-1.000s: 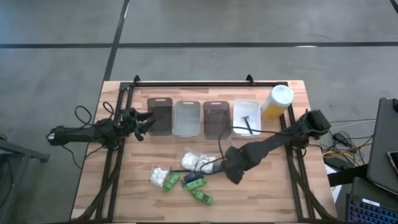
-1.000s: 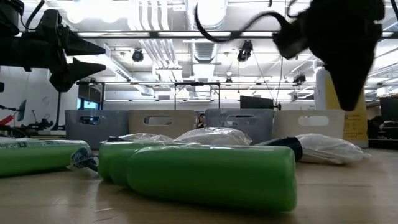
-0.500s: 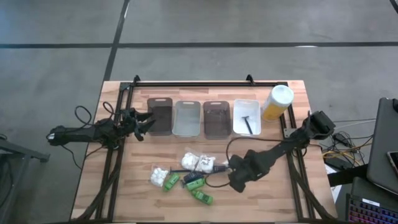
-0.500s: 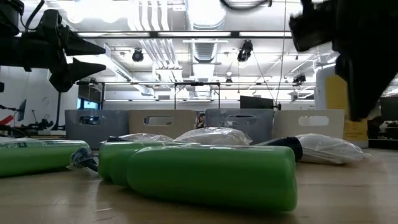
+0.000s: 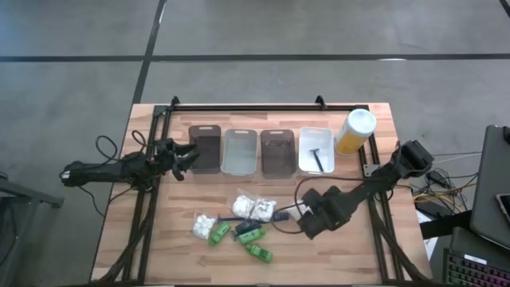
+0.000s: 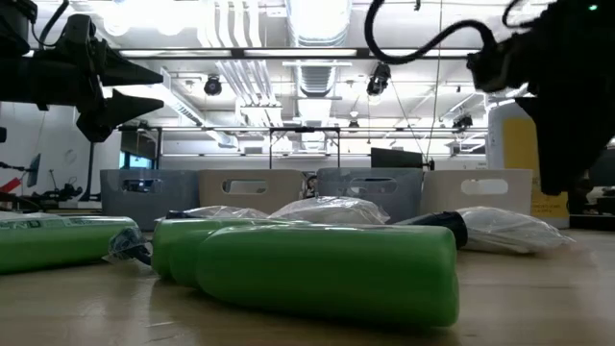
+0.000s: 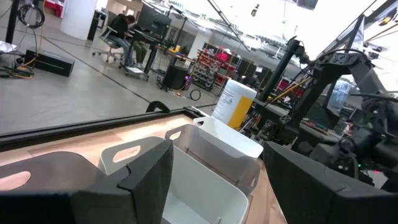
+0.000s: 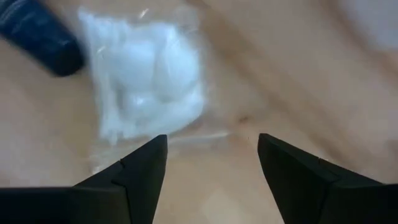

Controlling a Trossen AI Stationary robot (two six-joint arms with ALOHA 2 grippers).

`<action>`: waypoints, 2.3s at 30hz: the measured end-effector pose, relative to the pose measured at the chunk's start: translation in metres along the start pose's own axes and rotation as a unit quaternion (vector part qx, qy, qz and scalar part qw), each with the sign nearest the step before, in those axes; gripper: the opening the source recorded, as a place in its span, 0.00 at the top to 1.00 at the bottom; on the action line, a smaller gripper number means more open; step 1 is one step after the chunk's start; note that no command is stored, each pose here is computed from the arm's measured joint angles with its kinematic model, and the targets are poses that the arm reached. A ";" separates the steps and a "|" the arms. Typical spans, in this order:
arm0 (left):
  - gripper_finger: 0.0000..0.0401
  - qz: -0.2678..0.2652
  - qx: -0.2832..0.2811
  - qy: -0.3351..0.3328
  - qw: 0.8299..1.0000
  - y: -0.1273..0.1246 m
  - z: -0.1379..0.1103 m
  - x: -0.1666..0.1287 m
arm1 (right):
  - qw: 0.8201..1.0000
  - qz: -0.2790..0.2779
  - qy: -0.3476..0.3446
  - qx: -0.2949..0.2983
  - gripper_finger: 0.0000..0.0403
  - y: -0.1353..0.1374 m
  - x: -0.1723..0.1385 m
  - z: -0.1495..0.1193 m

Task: Pick & Place Travel size toiletries
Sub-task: Put the white cotton pack into the right black bin

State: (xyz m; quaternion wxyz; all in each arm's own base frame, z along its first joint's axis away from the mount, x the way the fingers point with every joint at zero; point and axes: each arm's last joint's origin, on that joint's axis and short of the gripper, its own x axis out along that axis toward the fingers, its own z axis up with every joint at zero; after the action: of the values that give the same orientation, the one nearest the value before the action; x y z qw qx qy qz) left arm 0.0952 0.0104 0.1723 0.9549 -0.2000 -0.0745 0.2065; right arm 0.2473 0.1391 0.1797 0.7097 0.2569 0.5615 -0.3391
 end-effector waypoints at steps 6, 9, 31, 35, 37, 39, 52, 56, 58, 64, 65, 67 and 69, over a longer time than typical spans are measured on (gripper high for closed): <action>0.36 0.000 0.000 0.000 1.000 0.000 0.000 0.000 | 0.982 0.175 0.038 0.062 0.41 -0.011 0.019 0.012; 0.36 0.000 0.000 0.000 1.000 0.000 0.000 0.000 | 0.978 0.184 0.031 0.093 0.43 -0.026 0.020 0.016; 0.36 0.000 0.000 0.000 1.000 0.000 0.000 0.000 | 0.970 0.204 0.046 0.124 0.25 -0.062 0.055 0.017; 0.36 0.000 0.000 0.000 1.000 0.000 0.000 0.000 | 0.974 0.208 0.038 0.082 0.24 -0.054 0.053 0.020; 0.36 0.000 0.000 0.000 1.000 0.000 0.000 0.000 | 0.972 0.224 0.029 0.061 0.25 -0.047 0.049 0.024; 0.36 0.000 0.000 0.000 1.000 0.000 0.000 0.000 | 0.969 0.241 0.020 0.048 0.28 -0.041 0.045 0.028; 0.36 0.001 0.002 0.004 1.000 0.000 -0.001 0.000 | 0.965 0.247 0.069 0.060 0.65 -0.020 0.067 0.028; 0.36 0.002 0.002 0.004 1.000 0.000 -0.001 0.000 | 0.958 0.277 0.067 0.040 0.79 -0.014 0.052 0.032; 0.36 0.001 0.002 0.003 1.000 0.000 -0.001 0.000 | 0.951 0.300 0.060 0.038 0.85 -0.012 0.037 0.036; 0.36 0.003 0.004 0.007 1.000 0.000 -0.002 0.001 | 0.948 0.312 -0.009 0.059 0.96 -0.019 -0.012 0.052; 0.36 0.003 0.004 0.008 1.000 0.000 -0.002 0.001 | 0.949 0.304 -0.036 0.071 0.96 -0.021 -0.021 0.057; 0.36 0.003 0.005 0.008 1.000 0.000 -0.002 0.001 | 0.947 0.286 -0.100 0.104 0.96 -0.028 -0.039 0.070; 0.36 0.003 0.005 0.008 1.000 0.000 -0.002 0.001 | 0.939 0.263 -0.175 0.132 0.95 -0.034 -0.055 0.089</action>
State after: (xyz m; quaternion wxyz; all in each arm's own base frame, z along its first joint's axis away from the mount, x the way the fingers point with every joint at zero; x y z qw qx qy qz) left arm 0.0965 0.0103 0.1707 0.9557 -0.1976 -0.0649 0.2084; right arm 0.2689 0.0623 0.2550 0.8203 0.4237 0.2906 -0.2511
